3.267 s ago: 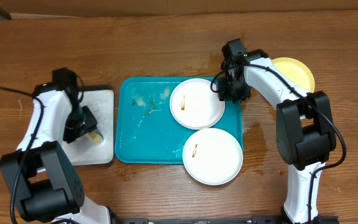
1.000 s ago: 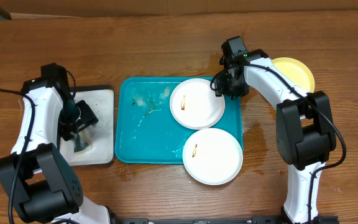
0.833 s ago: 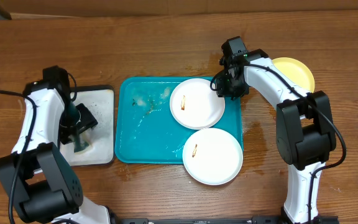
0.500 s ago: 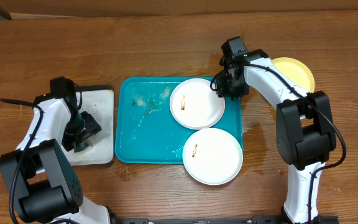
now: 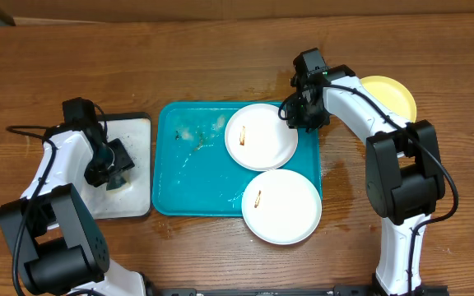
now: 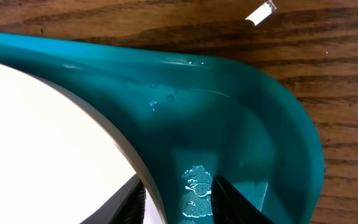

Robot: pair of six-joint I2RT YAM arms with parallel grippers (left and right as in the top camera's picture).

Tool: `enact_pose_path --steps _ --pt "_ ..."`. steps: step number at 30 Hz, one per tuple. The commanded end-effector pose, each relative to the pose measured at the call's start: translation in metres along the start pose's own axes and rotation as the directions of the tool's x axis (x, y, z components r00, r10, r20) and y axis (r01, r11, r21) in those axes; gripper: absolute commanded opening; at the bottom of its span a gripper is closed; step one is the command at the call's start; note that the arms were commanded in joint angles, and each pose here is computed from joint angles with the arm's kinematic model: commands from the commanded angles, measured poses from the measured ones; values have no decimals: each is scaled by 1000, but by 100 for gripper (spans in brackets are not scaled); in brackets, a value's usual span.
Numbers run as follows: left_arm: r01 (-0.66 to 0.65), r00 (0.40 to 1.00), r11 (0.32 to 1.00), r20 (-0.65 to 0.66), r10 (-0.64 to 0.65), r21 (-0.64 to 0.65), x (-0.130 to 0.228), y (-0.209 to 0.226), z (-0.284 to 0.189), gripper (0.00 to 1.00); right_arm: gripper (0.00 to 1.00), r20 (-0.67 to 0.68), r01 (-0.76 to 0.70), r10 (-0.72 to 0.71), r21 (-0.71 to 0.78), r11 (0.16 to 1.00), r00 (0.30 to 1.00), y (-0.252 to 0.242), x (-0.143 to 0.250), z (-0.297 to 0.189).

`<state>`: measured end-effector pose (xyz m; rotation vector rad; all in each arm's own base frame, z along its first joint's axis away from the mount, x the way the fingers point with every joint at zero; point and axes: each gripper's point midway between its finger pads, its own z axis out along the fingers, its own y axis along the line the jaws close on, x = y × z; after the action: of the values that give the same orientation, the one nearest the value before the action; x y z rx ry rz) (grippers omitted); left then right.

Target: Clean dirty plates on tray and stack at the side

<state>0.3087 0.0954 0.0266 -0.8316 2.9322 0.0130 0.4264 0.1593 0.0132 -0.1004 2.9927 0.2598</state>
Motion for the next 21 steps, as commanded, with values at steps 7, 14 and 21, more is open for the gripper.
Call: enact_pose_path --steps 7,14,21 --pt "-55 998 998 25 54 39 -7 -9 -11 64 38 22 7 -6 -16 1000 1000 6 -3 -9" --pt "-54 998 998 32 53 40 -12 -9 -18 65 41 15 6 -5 -14 1000 1000 5 0 -6" --pt "-48 999 998 11 47 36 -12 -9 -32 64 30 -8 3 -3 -26 1000 1000 3 13 8"
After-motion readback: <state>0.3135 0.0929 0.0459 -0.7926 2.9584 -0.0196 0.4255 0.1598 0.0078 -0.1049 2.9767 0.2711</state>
